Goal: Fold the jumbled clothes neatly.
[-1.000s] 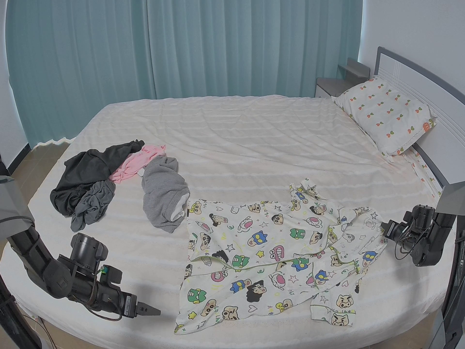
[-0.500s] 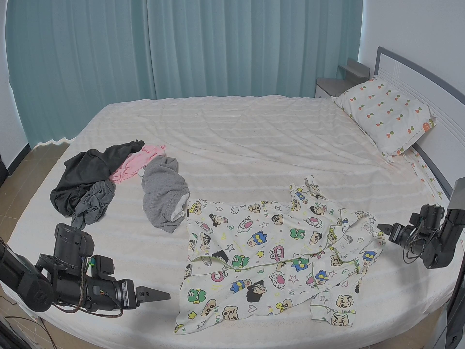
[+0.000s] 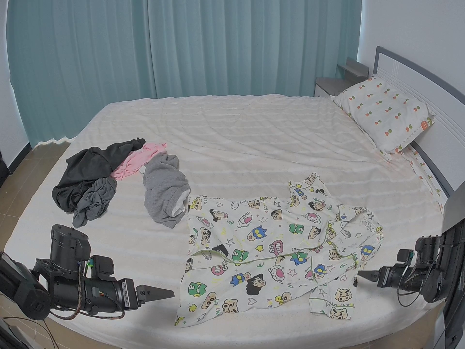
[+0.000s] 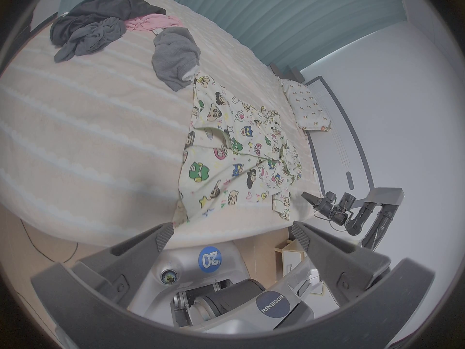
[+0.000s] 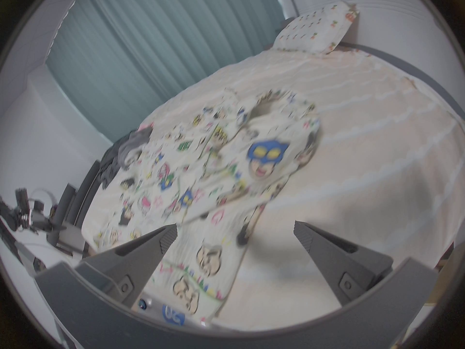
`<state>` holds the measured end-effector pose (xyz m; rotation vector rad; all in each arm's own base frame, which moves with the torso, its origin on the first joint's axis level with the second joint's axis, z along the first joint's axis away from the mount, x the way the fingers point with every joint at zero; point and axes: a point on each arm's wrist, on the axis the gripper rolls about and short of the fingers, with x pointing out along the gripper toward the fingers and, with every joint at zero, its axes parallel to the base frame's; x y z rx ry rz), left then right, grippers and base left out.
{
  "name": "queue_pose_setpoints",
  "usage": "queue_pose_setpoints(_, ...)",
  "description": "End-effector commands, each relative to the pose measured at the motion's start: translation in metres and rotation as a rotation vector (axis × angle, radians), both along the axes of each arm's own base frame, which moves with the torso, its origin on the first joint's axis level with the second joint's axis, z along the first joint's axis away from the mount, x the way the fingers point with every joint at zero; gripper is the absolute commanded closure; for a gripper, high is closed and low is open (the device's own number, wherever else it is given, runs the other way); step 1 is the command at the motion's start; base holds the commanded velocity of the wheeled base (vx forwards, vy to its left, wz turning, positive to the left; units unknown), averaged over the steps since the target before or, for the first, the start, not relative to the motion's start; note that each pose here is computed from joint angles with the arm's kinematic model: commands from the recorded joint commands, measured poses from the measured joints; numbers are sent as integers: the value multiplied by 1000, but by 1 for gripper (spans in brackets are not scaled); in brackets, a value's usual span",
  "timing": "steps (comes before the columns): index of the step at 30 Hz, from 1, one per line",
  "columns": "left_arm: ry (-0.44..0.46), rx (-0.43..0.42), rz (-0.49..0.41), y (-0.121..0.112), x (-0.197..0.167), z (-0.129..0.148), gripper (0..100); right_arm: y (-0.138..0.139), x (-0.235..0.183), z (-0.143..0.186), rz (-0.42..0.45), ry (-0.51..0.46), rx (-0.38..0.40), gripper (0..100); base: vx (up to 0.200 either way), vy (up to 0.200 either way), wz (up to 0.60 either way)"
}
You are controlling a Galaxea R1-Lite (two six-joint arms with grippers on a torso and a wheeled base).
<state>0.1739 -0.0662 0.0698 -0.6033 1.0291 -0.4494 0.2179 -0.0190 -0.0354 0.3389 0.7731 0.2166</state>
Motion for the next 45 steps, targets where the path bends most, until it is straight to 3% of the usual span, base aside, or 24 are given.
queue_pose_setpoints(1, 18, 2, 0, -1, 0, -4, 0, 24, -9, -21, 116, 103, 3, 0, -200, 0, 0)
queue_pose_setpoints(12, 19, 2, -2, -1, 0, -4, 0, 41, 3, -26, 147, 88, 40, 0, -18, 0, 0)
queue_pose_setpoints(19, 14, 0, 1, -1, 0, -4, 0, 54, 28, -34, 89, 42, 44, 0, 0, 0, 0)
queue_pose_setpoints(27, 16, 12, 14, -3, 10, -14, 0, 57, 38, -37, 92, 23, 44, 0, 0, 0, 0)
queue_pose_setpoints(28, 17, 15, 17, -3, 11, -15, 0, 58, 39, -38, 94, 33, 43, 100, 0, 0, 0)
queue_pose_setpoints(41, 36, 22, 29, -5, 12, -20, 0, 54, 22, -32, 65, 93, 12, 100, 0, 0, 0)
queue_pose_setpoints(45, 39, 32, 27, -7, 13, -21, 0, 37, 7, -18, 26, 106, 39, 100, 0, 0, 0)
